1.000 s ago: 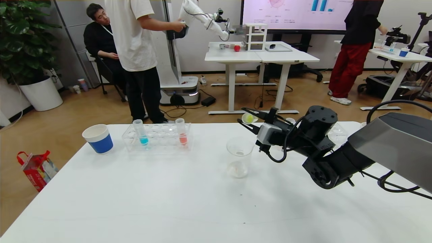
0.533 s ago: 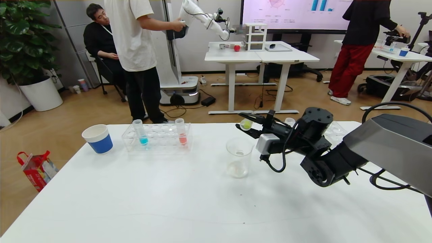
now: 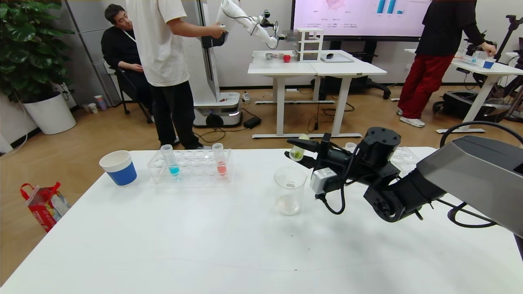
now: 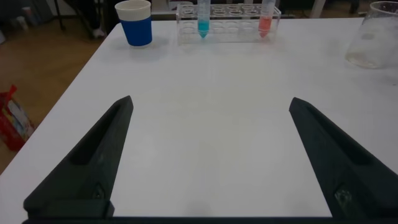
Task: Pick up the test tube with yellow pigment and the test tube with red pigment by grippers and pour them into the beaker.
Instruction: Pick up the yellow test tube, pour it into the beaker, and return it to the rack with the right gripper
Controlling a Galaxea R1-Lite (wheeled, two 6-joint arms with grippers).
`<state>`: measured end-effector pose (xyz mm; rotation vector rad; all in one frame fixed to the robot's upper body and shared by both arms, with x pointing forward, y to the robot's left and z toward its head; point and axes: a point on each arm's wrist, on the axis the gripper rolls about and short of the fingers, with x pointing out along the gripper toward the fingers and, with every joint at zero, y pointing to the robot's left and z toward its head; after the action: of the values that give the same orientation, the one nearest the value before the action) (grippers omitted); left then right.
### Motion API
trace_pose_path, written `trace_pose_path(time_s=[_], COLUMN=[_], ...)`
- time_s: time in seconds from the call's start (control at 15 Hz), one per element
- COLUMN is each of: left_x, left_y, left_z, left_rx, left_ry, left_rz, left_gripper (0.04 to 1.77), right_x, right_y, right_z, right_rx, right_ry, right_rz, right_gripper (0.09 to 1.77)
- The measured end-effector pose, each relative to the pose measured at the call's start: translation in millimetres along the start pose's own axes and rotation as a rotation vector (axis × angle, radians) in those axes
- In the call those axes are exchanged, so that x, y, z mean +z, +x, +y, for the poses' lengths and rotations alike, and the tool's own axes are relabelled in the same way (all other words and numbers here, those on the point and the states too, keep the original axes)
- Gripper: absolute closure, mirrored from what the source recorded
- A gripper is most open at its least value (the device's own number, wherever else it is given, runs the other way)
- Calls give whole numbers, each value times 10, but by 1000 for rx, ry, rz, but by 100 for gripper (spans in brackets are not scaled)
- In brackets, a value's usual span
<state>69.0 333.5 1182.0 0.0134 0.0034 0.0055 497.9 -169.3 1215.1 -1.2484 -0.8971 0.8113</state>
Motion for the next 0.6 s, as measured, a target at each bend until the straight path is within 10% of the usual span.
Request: trace_pose_path(time_s=[0.6], left_x=[0], left_y=[0], left_z=[0], left_rx=[0], left_ry=[0], left_rz=[0], left_gripper=[6], right_x=[-73], right_y=[-57], right_z=[69], right_rx=[16], right_ry=[-160], right_rz=[8], right_gripper=[135])
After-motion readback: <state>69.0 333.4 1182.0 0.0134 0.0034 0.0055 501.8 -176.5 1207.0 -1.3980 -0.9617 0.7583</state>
